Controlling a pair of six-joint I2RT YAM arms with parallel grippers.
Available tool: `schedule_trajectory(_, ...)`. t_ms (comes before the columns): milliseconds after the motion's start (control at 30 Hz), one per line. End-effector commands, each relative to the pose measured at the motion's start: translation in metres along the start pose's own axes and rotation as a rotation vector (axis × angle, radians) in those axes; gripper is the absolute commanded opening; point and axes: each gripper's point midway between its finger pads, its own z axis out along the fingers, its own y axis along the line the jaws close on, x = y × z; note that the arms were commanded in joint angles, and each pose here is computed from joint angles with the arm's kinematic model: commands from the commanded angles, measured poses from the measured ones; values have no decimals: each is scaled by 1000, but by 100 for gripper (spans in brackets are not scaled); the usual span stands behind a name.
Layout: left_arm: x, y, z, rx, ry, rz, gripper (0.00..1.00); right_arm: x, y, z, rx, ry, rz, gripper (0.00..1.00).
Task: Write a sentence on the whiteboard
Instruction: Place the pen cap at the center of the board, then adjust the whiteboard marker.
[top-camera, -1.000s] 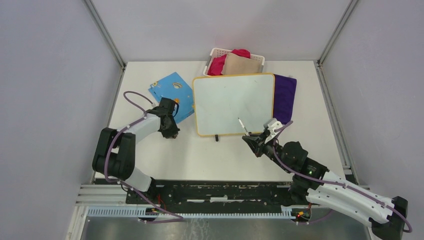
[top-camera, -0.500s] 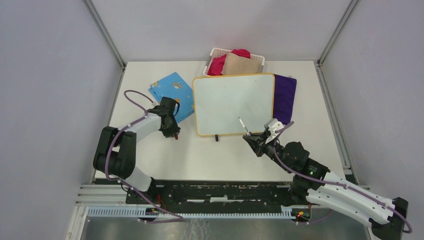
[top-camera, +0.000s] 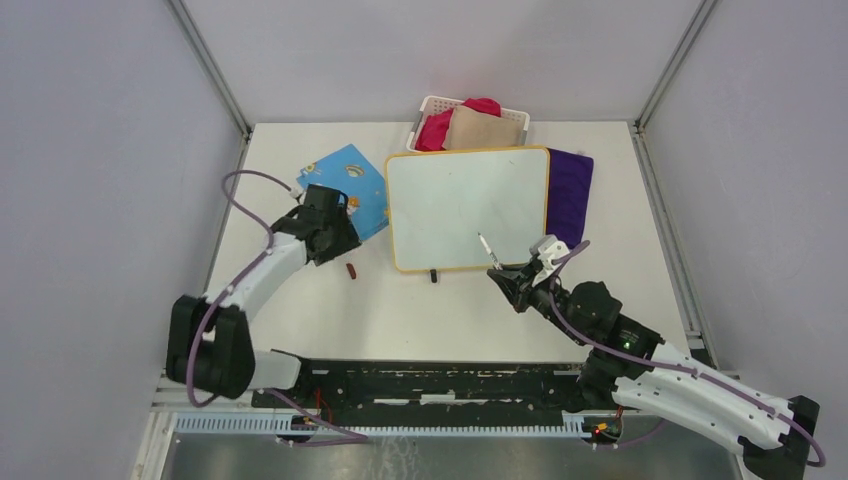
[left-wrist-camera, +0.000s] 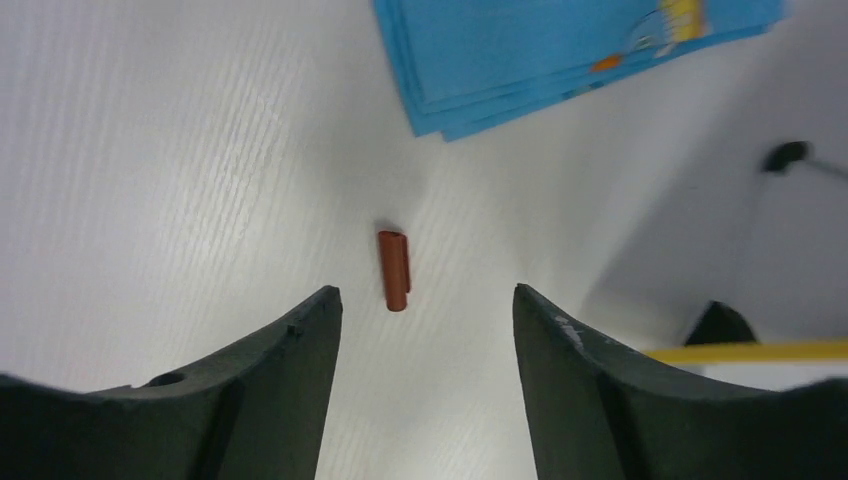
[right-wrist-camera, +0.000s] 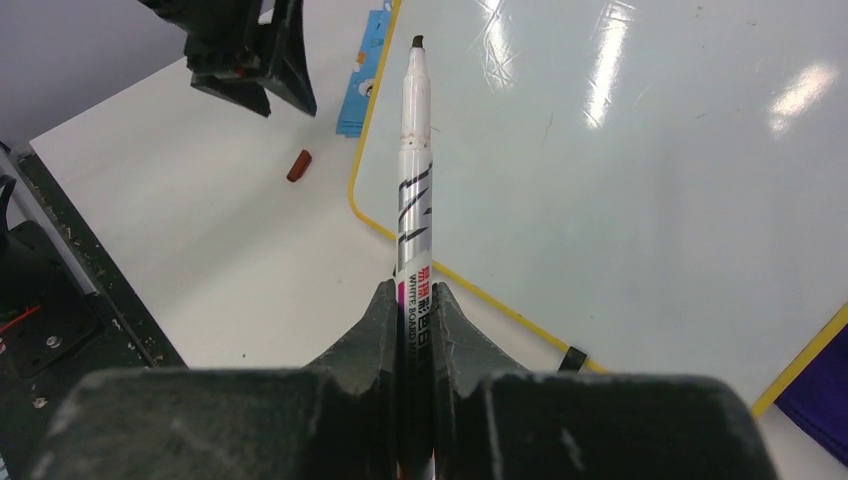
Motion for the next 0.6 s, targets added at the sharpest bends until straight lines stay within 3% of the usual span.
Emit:
schedule_trajectory(0,-77,-31,-97,208,-320,-53,74,-42,2,-3,-6,-70,-31,0)
schedule_trajectory(100,-99,-44,-149,368,-496,-18,98,-44,0,-4,2,-50,-75,0)
schedule_trajectory(233,-116,-66,-196,567,-654,-11,100,-43,-6,-3,27,-38,-109,0)
schedule_trajectory(367,-132,-88,-223,711,-729,-49,100,-42,-9,2,49,-17,-139,0)
schedule_trajectory(433,-137,-99,-228,743,-744,-33,100,-44,-11,3,59,-19,-145,0)
schedule_trajectory(567,-127,-125,-232,648,-797,117,100,-46,-11,7,66,-34,-155,0)
